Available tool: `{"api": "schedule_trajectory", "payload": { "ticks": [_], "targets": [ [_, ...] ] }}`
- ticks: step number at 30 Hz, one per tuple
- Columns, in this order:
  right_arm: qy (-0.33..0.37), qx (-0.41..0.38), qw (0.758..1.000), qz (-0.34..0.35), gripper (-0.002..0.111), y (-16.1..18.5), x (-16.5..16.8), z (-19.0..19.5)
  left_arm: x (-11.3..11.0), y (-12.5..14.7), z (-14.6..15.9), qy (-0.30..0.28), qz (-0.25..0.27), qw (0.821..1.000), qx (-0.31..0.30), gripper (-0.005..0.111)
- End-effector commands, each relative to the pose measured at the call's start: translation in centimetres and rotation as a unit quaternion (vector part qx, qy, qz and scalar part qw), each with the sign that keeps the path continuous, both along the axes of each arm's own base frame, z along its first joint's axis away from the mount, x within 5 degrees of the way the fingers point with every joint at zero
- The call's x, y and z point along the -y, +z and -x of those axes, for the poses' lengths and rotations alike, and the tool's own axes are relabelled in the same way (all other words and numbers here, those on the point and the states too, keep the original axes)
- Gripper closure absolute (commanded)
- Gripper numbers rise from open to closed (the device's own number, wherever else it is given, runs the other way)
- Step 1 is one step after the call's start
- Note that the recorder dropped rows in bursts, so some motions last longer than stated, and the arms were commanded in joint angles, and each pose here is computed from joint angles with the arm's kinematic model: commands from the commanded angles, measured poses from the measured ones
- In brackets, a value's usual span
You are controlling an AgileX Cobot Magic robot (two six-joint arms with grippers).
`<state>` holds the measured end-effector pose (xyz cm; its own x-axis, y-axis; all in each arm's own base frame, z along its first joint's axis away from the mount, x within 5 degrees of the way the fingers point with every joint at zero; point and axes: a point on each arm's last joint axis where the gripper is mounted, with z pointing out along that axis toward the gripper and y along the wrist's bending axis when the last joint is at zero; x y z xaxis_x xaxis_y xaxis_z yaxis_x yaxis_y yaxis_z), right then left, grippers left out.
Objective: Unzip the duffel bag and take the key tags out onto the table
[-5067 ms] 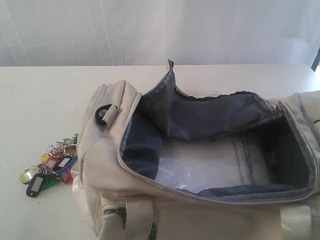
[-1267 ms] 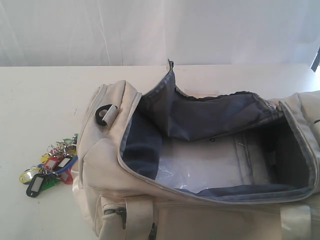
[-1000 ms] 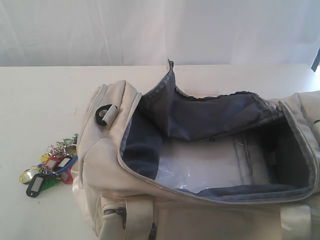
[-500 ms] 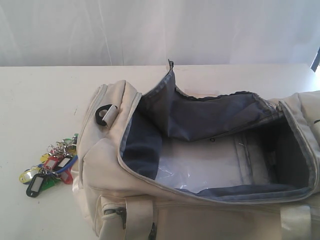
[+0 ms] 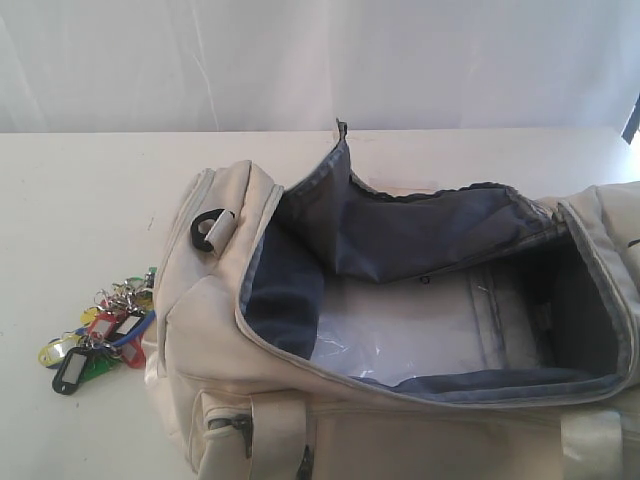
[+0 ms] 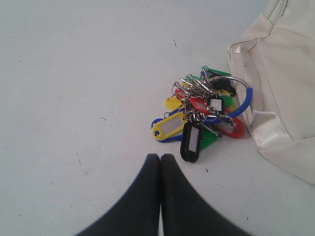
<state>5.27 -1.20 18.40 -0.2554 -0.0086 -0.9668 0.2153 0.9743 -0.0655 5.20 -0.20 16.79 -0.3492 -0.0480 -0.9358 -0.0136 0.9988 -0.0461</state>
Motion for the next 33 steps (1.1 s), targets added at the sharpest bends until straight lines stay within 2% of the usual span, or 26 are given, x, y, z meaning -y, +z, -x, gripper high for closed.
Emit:
{"api": "schedule_trajectory", "payload": {
  "ticks": [1, 18, 33],
  "targets": [
    [-0.001, 0.013, 1.000, 0.012, 0.108, 0.15, 0.04, -0.02, 0.03, -0.10, 0.01, -0.001, 0.004, 1.000, 0.001, 0.107],
    [0.048, 0.014, 0.999, 0.010, 0.108, 0.15, -0.49, -0.11, -0.59, -0.10, 0.02, 0.059, 0.004, 0.998, 0.001, 0.107],
    [0.047, 0.014, 0.999, 0.007, 0.108, 0.15, -0.49, -0.11, -0.41, -0.10, 0.01, 0.042, 0.004, 0.999, 0.001, 0.107]
  ]
}}
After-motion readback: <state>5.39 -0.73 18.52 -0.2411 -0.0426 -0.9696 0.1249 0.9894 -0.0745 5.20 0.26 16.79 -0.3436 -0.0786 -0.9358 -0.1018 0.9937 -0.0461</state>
